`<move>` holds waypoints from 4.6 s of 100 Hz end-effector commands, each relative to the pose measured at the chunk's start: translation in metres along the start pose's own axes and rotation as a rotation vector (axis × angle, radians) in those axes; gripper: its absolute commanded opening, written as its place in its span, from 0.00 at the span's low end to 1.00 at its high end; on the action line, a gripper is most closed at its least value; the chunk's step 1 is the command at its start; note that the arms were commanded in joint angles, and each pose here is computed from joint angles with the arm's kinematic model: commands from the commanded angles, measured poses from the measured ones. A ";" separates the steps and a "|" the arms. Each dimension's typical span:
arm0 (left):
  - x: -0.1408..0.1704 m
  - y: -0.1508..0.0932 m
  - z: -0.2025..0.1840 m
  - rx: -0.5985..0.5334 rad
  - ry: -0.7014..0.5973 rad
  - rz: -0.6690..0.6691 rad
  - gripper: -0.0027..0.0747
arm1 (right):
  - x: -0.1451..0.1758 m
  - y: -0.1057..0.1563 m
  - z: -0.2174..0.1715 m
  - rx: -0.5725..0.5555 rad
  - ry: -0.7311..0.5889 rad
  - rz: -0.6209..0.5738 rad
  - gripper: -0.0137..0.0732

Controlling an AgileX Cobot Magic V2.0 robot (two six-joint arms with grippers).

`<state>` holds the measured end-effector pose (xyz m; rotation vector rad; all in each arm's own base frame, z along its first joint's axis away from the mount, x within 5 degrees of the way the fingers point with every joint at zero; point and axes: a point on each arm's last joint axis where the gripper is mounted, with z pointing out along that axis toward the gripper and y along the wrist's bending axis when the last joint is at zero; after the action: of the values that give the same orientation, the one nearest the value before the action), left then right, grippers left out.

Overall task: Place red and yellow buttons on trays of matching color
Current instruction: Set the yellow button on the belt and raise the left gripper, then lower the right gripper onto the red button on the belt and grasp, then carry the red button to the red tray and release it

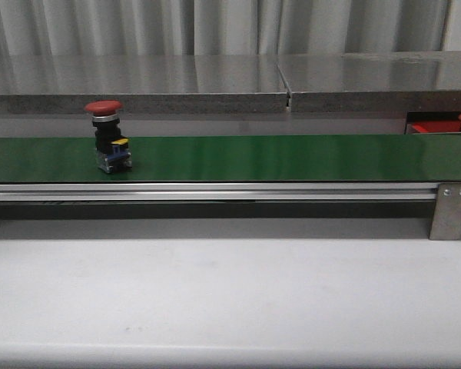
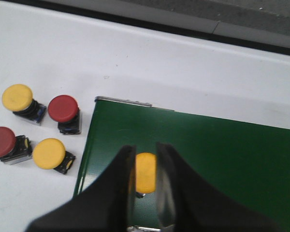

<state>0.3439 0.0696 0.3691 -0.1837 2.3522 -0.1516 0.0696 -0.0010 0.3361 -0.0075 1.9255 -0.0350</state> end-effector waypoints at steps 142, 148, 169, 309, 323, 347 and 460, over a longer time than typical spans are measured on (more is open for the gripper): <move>0.177 -0.074 -0.164 0.244 -0.407 0.219 0.01 | -0.017 0.000 0.004 -0.004 -0.058 -0.012 0.02; 0.178 -0.074 -0.166 0.245 -0.416 0.219 0.01 | -0.022 0.001 0.009 -0.027 -0.043 -0.021 0.02; 0.178 -0.074 -0.167 0.246 -0.417 0.220 0.01 | -0.053 0.015 0.030 -0.145 0.002 -0.084 0.02; 0.178 -0.074 -0.167 0.245 -0.419 0.219 0.01 | -0.124 0.175 0.244 -0.528 0.647 -0.302 0.82; 0.178 -0.074 -0.167 0.245 -0.419 0.219 0.01 | -0.120 0.183 0.263 -0.531 0.658 -0.314 0.82; 0.178 -0.074 -0.167 0.245 -0.419 0.219 0.01 | -0.107 0.193 0.290 -0.526 0.622 -0.304 0.80; 0.178 -0.074 -0.167 0.245 -0.419 0.219 0.01 | -0.166 0.041 0.278 -0.209 0.463 -0.028 0.23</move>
<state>0.1063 -0.0248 0.3615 0.1786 1.9996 -0.2486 0.3988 0.0658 0.3572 -0.2852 2.5002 0.1858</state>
